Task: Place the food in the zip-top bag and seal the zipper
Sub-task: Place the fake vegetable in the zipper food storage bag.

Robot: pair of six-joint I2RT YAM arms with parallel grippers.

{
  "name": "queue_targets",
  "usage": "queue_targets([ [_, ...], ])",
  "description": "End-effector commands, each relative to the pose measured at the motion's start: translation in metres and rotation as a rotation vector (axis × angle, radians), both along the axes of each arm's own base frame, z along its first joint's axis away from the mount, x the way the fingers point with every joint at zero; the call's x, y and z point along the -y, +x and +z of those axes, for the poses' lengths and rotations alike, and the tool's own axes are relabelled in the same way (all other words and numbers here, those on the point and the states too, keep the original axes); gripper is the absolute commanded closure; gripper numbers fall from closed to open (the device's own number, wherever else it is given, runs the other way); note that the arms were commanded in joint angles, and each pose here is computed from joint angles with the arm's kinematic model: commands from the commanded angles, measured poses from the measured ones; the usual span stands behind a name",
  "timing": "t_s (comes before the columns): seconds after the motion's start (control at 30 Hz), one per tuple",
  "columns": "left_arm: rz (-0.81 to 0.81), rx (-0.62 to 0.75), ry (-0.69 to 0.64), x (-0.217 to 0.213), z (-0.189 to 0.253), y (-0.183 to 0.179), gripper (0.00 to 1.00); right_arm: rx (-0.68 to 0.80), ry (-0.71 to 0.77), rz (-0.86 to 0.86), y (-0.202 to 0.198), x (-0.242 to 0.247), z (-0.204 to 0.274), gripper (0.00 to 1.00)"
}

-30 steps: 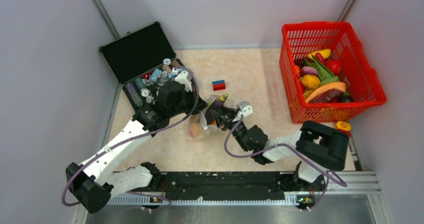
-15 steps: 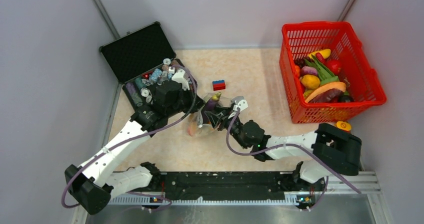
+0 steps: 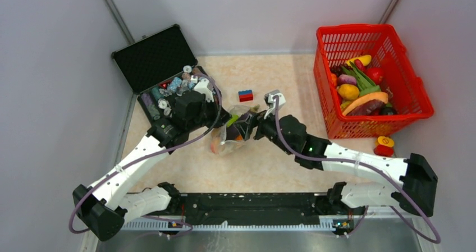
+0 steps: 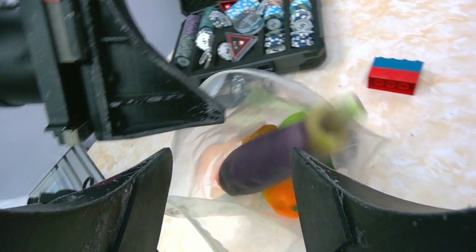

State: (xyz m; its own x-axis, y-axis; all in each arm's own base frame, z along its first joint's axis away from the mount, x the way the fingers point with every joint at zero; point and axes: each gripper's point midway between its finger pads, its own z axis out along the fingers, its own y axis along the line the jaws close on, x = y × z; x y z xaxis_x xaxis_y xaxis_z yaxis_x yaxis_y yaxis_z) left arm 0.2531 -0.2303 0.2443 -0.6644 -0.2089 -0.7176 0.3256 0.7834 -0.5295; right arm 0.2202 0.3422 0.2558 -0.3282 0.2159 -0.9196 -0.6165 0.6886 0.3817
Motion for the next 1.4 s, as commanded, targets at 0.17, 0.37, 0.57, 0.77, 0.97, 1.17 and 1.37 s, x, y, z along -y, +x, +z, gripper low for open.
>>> queue_targets([
  [0.17,-0.022,0.038,-0.051,0.008,0.016,0.001,1.00,-0.162,-0.046,-0.077,0.032,0.021,-0.008,0.36],
  [0.37,-0.012,0.047,-0.038,0.004,0.016,0.001,1.00,-0.118,-0.067,-0.005,0.024,0.016,0.003,0.42],
  [0.57,-0.019,0.042,-0.036,0.007,0.015,0.003,1.00,-0.042,-0.046,-0.034,0.019,0.039,0.054,0.43],
  [0.77,-0.021,0.040,-0.034,0.007,0.014,0.004,1.00,-0.111,-0.189,-0.226,0.029,0.080,0.019,0.48],
  [0.97,-0.025,0.037,-0.036,0.009,0.014,0.004,1.00,-0.203,-0.202,-0.249,0.025,0.086,-0.006,0.48],
  [1.17,-0.033,0.032,-0.040,0.011,0.013,0.004,1.00,-0.305,-0.131,-0.233,0.030,0.076,-0.026,0.55],
  [1.37,-0.024,0.035,-0.035,0.008,0.013,0.003,1.00,-0.316,-0.081,-0.226,0.029,0.074,-0.023,0.60],
])
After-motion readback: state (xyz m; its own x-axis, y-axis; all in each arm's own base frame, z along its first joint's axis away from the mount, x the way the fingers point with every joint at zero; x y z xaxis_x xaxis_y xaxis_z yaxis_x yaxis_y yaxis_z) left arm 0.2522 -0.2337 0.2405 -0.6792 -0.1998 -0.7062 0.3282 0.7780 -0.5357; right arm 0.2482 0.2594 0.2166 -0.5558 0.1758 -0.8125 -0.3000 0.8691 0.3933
